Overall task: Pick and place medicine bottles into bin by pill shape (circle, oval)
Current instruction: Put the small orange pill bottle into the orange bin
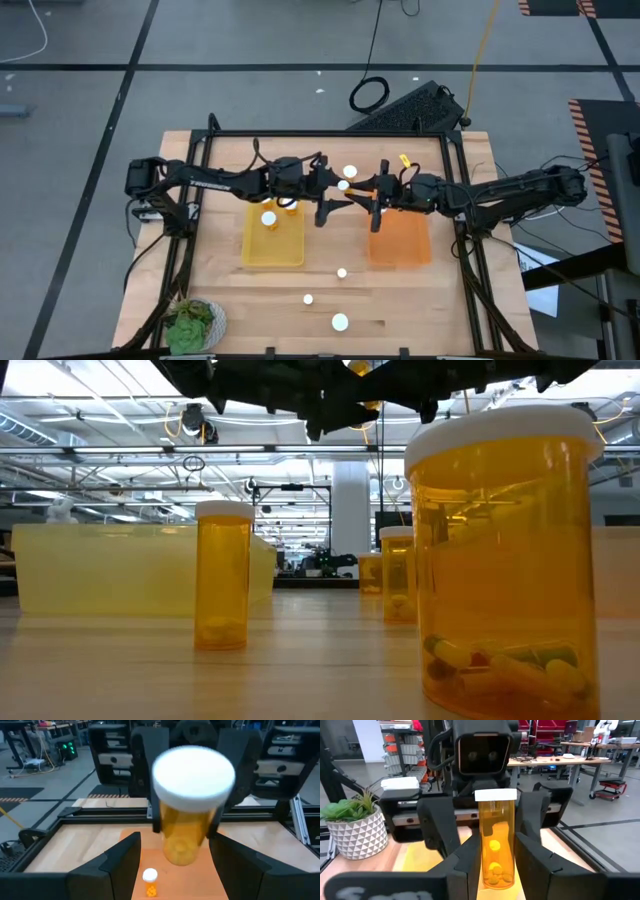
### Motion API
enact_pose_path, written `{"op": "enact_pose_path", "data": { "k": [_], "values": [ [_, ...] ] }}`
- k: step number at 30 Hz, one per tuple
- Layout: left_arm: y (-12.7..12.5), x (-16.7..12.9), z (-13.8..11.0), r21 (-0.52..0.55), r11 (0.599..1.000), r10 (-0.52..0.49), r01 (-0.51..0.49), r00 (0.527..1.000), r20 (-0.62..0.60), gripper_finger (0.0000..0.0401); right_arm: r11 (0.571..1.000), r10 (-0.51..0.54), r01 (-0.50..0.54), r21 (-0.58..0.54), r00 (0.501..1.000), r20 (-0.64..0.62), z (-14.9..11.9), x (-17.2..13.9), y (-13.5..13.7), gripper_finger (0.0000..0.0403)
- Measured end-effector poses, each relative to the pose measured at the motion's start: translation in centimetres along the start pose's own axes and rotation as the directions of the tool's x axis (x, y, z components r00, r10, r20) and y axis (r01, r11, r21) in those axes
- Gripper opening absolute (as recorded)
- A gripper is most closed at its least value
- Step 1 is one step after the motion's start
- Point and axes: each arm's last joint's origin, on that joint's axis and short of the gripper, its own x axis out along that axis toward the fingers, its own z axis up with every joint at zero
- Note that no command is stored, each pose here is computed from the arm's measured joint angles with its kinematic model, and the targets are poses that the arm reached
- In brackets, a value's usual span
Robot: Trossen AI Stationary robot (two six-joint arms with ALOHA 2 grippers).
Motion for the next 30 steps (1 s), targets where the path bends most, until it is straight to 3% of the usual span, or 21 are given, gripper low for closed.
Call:
{"op": "enact_pose_path", "data": {
  "k": [7,19,30],
  "values": [
    [0.0,0.01,0.01,-0.01,1.0,-0.004,0.004,1.0,0.003,0.0234,1.0,0.0,0.0,-0.003,1.0,0.0,0.0,0.0,0.0,0.01],
    [0.02,0.0,0.03,-0.016,1.0,-0.003,0.003,1.0,0.004,0.0133,1.0,-0.001,0.001,-0.009,1.0,0.0,0.0,0.0,0.0,0.01],
    [0.02,0.0,-0.05,-0.014,1.0,-0.004,0.004,1.0,-0.004,0.012,1.0,-0.002,0.002,-0.014,1.0,-0.012,-0.12,0.0,-0.01,0.0102]
  ]
}}
